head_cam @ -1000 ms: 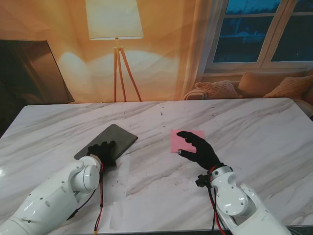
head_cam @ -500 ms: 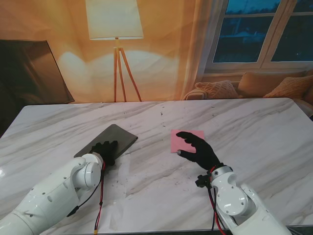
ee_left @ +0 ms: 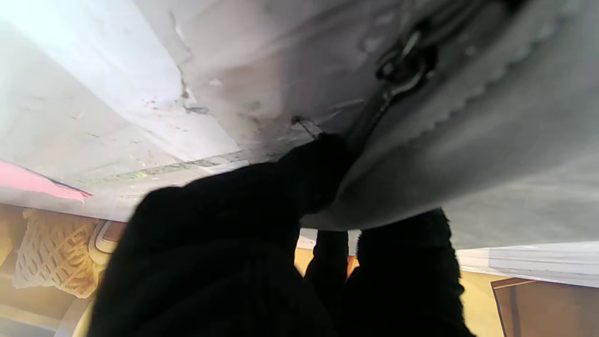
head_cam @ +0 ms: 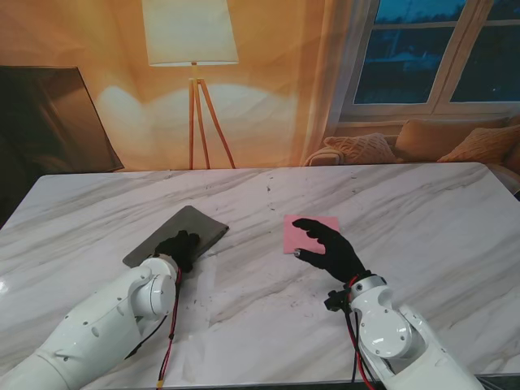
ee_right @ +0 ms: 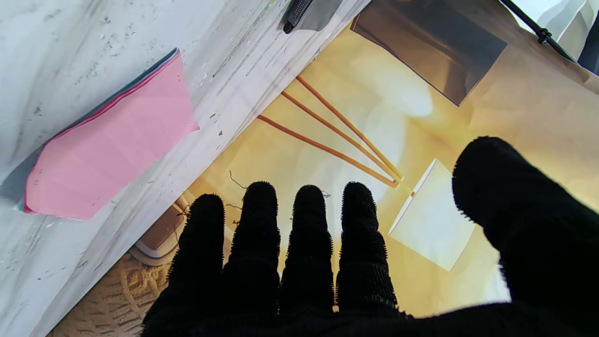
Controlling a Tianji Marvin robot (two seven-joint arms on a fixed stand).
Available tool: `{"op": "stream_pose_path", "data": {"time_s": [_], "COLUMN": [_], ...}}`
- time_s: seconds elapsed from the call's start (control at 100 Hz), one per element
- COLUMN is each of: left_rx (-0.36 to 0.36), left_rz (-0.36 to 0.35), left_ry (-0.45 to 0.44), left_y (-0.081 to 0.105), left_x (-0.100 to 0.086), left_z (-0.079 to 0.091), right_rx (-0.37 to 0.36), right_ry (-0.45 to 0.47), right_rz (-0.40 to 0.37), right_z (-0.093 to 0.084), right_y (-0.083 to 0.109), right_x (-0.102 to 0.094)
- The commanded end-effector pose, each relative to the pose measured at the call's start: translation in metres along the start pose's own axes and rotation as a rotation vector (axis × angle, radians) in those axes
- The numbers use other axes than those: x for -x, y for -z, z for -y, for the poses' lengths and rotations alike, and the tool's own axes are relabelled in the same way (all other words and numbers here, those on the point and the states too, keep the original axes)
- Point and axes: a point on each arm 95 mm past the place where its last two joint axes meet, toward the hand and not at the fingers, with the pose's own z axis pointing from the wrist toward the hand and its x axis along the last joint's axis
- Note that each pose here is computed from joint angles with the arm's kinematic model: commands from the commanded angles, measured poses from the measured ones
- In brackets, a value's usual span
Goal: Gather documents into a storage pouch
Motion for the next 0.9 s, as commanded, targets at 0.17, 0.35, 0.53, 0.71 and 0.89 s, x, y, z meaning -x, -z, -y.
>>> {"op": "stream_pose_path", "data": {"time_s": [0.17,0.35,0.53,0.71,0.89], "left_rx": [0.029,-0.024,-0.06,-0.092,-0.132], "left_rz": [0.039,0.054,0.063,0.078,0.076], "left_ry": [0.02,0.027,0.029,0.043,0.042], "left_y": [0.002,0.001,0.001,0.003,0.011], "left_x": [0.011,0.014,0.017,0.02,0.024], "left_z": [-0.021,-0.019,-0.016,-0.011,0.001], "right_rx": [-0.021,-0.026,-0.028,-0.031,-0.033], "right_ry": [-0.004,-0.006,-0.005,-0.005,-0.006], "right_rz": [0.006,0.007,0.008,0.009,0.009], "right_z": [0.004,0.005,0.005,0.005,0.006], "right_y": [0.0,0.0,0.0,0.0,0.0], "right_x": [-0.001,-0.001,-0.001,-0.001,-0.001]}}
